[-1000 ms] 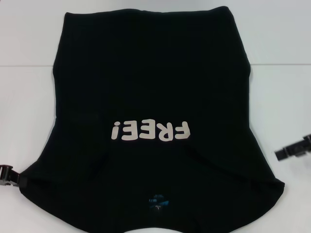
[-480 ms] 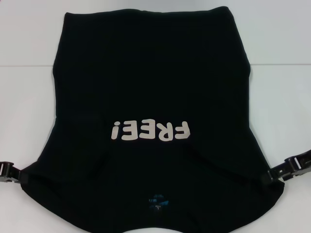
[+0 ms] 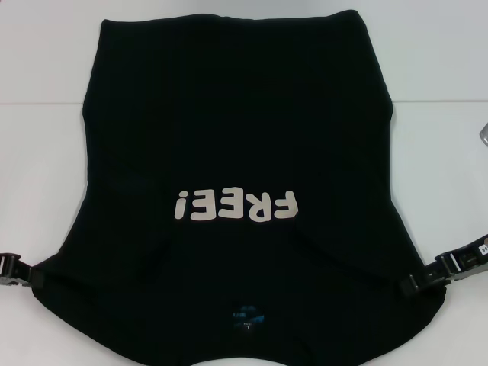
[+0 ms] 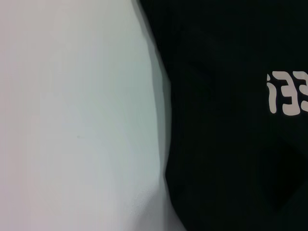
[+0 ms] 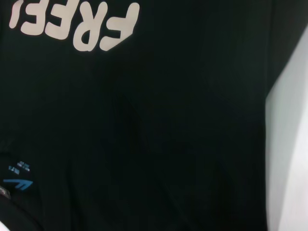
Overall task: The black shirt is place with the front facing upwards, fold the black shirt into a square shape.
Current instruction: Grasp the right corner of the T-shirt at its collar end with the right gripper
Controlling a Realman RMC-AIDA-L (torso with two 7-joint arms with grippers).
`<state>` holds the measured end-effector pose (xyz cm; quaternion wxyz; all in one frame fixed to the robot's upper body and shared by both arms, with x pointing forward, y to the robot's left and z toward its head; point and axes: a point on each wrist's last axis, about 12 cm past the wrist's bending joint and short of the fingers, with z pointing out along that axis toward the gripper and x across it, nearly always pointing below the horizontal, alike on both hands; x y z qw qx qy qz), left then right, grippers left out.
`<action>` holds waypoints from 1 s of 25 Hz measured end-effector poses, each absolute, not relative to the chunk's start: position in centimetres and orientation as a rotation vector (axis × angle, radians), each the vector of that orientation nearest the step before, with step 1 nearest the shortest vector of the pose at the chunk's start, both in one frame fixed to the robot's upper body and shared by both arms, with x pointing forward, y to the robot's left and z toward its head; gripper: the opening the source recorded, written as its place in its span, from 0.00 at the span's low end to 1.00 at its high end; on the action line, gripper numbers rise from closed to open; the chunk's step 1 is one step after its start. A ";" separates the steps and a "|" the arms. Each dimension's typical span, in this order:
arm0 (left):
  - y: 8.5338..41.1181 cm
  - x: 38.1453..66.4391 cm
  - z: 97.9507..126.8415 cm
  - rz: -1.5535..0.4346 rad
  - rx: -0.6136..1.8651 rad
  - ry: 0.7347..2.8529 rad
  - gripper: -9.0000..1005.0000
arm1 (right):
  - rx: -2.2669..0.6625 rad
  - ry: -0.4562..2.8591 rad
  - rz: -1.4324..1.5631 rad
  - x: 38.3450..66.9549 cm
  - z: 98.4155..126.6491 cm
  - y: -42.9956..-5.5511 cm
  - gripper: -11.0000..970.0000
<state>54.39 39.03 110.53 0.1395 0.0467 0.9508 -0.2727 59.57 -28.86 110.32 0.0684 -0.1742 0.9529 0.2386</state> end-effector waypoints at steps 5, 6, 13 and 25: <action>39.0 54.4 110.5 -0.791 0.136 2.748 0.01 | -0.550 2.868 0.717 59.6 110.2 -28.3 0.76; 39.0 54.4 110.5 -0.792 0.135 2.748 0.01 | -0.557 2.867 0.717 59.6 110.2 -28.2 0.75; 38.9 54.4 110.6 -0.801 0.138 2.749 0.01 | -0.615 2.868 0.694 59.7 110.2 -27.5 0.73; 38.6 54.6 110.7 -0.809 0.151 2.746 0.01 | -0.626 2.878 0.682 59.8 110.4 -27.5 0.50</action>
